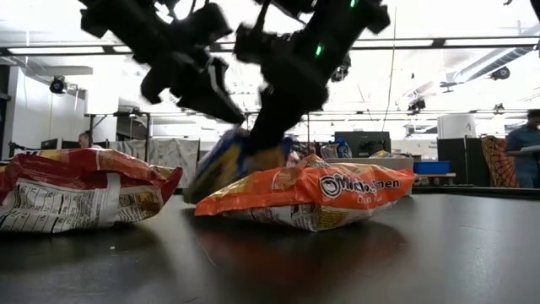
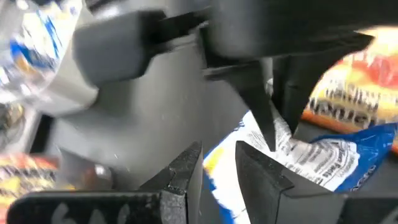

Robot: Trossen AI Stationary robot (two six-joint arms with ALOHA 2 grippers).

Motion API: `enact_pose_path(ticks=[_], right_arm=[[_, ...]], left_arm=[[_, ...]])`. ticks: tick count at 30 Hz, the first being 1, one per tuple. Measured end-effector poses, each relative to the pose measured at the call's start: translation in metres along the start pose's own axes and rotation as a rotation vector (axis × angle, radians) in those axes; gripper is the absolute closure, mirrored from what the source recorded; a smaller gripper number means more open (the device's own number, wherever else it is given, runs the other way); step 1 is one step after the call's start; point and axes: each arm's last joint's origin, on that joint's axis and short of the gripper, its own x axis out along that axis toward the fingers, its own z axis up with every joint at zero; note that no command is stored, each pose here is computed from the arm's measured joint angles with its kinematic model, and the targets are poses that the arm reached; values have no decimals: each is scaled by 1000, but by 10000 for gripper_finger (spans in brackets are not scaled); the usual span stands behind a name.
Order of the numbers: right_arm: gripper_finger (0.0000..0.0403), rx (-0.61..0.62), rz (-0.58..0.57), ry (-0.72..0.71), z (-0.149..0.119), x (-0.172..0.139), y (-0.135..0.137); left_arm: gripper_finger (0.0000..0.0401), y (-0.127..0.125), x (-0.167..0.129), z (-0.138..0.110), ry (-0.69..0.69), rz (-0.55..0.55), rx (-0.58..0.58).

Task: Sort Maruchan noodles
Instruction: Put the blue noodle pack into the white bin

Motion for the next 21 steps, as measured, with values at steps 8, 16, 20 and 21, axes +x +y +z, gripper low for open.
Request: enact_pose_path(ticks=[8, 16, 20, 21], right_arm=[[394, 278, 202, 71, -6, -45, -43], [394, 528, 274, 88, -36, -67, -82], [394, 626, 310, 72, -57, -65, -97], [394, 648, 323, 54, -61, -64, -100]], left_arm=[[322, 9, -11, 24, -136, 34, 62], [316, 10, -17, 32, -320, -29, 19], [292, 7, -13, 33, -374, -76, -17], [283, 8, -10, 31, -364, -75, -26]])
